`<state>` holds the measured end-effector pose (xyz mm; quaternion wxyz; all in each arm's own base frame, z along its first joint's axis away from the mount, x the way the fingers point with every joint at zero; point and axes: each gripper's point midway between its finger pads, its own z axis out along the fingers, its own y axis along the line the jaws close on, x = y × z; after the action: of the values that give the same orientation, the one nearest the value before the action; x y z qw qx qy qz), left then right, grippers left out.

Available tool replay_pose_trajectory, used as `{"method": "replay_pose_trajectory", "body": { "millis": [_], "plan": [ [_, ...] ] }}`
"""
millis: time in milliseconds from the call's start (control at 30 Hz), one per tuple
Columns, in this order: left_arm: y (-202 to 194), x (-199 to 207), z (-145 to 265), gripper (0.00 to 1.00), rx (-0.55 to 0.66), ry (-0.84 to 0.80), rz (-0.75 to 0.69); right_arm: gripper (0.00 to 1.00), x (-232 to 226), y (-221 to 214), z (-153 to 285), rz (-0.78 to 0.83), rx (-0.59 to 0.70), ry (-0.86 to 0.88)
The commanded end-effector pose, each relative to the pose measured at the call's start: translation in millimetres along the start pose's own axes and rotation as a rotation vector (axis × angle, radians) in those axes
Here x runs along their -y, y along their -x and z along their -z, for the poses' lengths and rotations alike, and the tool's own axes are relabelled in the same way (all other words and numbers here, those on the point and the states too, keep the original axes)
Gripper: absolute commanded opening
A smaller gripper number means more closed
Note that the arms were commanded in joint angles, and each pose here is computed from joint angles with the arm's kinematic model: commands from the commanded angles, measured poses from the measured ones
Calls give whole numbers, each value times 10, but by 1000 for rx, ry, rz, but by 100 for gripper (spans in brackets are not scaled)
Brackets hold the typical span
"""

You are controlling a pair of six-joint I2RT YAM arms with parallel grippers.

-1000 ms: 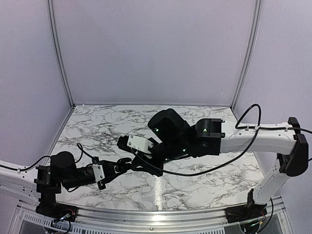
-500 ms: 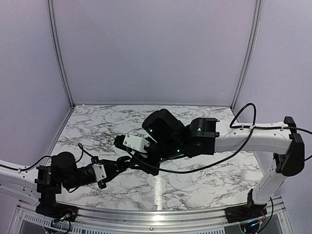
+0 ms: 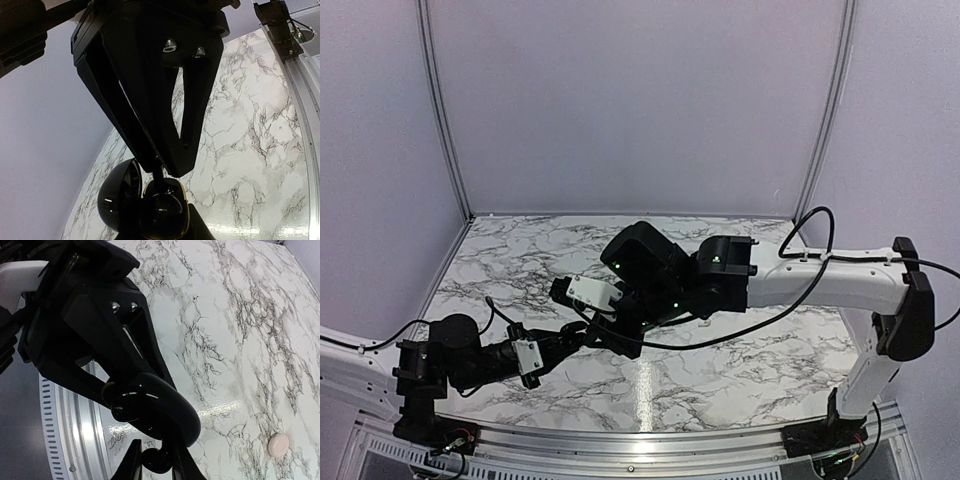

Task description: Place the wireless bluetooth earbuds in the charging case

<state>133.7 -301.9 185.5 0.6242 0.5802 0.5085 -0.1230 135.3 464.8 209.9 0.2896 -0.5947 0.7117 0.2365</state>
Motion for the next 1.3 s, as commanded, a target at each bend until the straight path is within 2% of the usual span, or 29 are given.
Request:
{"method": "replay_pose_trajectory", "body": {
  "millis": [0,300,567,967,1267],
  "plan": [
    [304,-60,17,0,93,3,-9,13,38,171,14,-48,30,23],
    [328,-87,-8,0,94,17,-2,16,-6,262,10,-117,3,83],
    [353,-149,23,0,115,51,31,16,115,263,-77,-176,-47,43],
    [454,-243,124,0,181,87,85,22,161,391,-15,-171,27,19],
    [478,-172,140,0,203,55,43,21,147,367,-37,-191,-6,45]
  ]
}}
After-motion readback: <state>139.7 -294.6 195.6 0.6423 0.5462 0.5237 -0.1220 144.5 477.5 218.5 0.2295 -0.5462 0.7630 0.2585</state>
